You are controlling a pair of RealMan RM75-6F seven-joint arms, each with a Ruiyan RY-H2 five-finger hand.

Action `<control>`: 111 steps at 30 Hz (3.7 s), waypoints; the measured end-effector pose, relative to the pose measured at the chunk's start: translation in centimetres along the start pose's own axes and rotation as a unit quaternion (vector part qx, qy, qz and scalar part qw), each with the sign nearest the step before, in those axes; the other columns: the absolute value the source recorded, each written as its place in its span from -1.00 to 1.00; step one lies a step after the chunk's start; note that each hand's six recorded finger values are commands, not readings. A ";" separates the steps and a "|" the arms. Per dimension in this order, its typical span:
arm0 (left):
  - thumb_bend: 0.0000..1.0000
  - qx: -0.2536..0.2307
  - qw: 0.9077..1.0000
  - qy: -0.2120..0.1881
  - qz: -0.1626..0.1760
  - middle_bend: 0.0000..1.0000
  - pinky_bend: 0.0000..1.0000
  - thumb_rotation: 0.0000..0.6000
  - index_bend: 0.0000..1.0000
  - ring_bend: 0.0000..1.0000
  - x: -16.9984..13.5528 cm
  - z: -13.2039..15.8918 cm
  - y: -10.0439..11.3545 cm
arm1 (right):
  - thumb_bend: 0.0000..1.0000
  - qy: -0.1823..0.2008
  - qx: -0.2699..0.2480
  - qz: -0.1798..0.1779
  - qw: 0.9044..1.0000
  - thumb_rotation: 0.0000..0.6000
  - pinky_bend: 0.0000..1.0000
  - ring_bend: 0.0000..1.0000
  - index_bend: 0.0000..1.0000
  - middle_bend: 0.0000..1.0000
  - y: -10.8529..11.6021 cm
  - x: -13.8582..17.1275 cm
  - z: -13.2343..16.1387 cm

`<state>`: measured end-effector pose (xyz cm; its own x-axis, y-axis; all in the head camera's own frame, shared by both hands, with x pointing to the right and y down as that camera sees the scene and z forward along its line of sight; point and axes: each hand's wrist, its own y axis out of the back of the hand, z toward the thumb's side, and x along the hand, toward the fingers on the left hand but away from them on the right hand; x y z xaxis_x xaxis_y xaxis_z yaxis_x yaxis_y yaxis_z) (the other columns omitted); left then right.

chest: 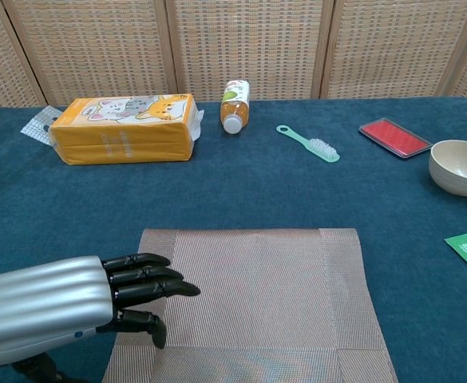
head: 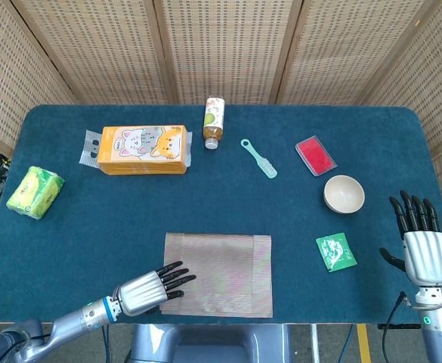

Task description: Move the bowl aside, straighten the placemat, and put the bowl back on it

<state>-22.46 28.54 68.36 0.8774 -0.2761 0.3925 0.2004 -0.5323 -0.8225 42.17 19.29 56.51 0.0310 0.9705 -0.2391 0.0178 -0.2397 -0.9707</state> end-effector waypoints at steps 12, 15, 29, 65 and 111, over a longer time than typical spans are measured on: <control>-0.84 0.000 1.000 -0.004 0.001 -1.00 -1.00 1.00 -0.36 -1.00 1.9 0.3 0.1 | -1.00 -0.001 -0.003 -0.002 1.000 1.00 -1.00 -1.00 -1.00 -1.00 0.2 0.0 0.0; -0.68 0.003 1.000 -0.004 -0.001 -1.00 -1.00 1.00 -0.36 -1.00 2.1 0.3 0.2 | -1.00 0.000 -0.004 -0.003 1.000 1.00 -1.00 -1.00 -1.00 -1.00 0.3 0.1 0.0; -0.41 0.001 1.000 -0.007 -0.004 -1.00 -1.00 1.00 -0.35 -1.00 2.9 0.6 0.4 | -1.00 0.002 -0.008 -0.004 1.000 1.00 -1.00 -1.00 -1.00 -1.00 0.6 0.2 0.1; -0.09 -0.009 1.000 -0.005 -0.022 -1.00 -1.00 1.00 -0.35 -1.00 3.7 1.3 -1.1 | -1.00 0.011 -0.014 -0.011 1.000 1.00 -1.00 -1.00 -1.00 -1.00 1.3 0.5 0.5; 0.25 -0.051 0.994 0.057 0.077 -1.00 -1.00 1.00 0.58 -1.00 7.2 -1.8 4.7 | -1.00 0.017 -0.021 -0.014 1.000 1.00 -1.00 -1.00 -1.00 -1.00 1.6 0.6 0.8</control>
<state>-16.01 22.58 68.02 0.8385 -0.4460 0.3131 0.0170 -0.5529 -0.8331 41.45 19.52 54.82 0.0640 0.9756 -0.2100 0.0620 -0.2139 -0.9749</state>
